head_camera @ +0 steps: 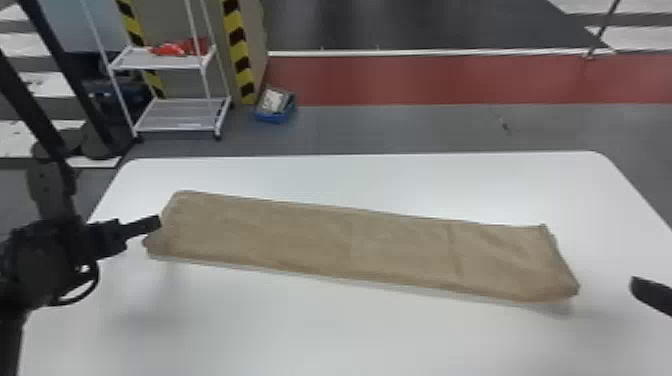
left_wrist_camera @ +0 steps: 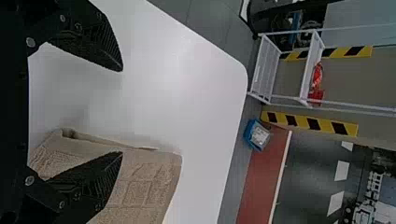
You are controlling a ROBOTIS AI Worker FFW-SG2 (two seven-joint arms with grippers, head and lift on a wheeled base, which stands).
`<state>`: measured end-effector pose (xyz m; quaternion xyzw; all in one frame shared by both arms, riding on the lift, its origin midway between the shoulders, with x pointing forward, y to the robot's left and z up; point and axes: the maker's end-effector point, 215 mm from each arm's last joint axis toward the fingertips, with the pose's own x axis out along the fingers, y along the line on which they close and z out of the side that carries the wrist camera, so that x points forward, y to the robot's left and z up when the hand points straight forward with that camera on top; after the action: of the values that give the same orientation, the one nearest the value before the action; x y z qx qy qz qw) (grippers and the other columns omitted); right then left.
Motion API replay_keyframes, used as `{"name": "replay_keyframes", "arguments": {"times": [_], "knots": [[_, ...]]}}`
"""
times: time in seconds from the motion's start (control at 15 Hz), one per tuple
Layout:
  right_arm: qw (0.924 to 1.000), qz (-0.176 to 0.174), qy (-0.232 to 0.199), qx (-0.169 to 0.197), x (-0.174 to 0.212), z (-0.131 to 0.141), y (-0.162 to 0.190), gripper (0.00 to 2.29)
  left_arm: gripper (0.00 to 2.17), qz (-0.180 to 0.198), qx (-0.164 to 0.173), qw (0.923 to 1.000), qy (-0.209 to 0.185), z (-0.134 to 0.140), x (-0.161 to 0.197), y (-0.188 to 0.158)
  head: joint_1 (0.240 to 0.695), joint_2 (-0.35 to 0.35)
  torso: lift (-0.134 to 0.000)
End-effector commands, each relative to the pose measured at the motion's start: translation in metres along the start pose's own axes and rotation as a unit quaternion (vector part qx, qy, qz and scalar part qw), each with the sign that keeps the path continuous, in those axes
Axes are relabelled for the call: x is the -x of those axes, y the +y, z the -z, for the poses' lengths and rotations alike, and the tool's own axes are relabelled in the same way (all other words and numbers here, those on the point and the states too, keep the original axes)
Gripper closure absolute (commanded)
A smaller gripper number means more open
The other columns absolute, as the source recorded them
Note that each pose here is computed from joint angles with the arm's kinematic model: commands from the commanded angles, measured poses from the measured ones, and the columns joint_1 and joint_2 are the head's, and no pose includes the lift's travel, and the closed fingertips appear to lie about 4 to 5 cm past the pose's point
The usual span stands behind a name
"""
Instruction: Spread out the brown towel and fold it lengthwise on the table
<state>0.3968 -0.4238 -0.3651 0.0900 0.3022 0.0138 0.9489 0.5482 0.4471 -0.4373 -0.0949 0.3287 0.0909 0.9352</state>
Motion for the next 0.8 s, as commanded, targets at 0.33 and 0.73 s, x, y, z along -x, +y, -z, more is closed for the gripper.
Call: {"name": "replay_keyframes", "arguments": {"times": [0.33,0.73], "knots": [[1.0,0.006,0.0,0.0,0.002,-0.001,-0.004,0.11,0.94,0.02,0.007,0.9992,0.034,0.02,-0.005,-0.007,0.695,0.016,-0.125],[1.0,0.007,0.002,-0.002,0.002,0.001,-0.005,0.11,0.37,0.033,0.015,0.9992,0.015,0.014,0.013,-0.012,0.695,0.004,-0.125]]}}
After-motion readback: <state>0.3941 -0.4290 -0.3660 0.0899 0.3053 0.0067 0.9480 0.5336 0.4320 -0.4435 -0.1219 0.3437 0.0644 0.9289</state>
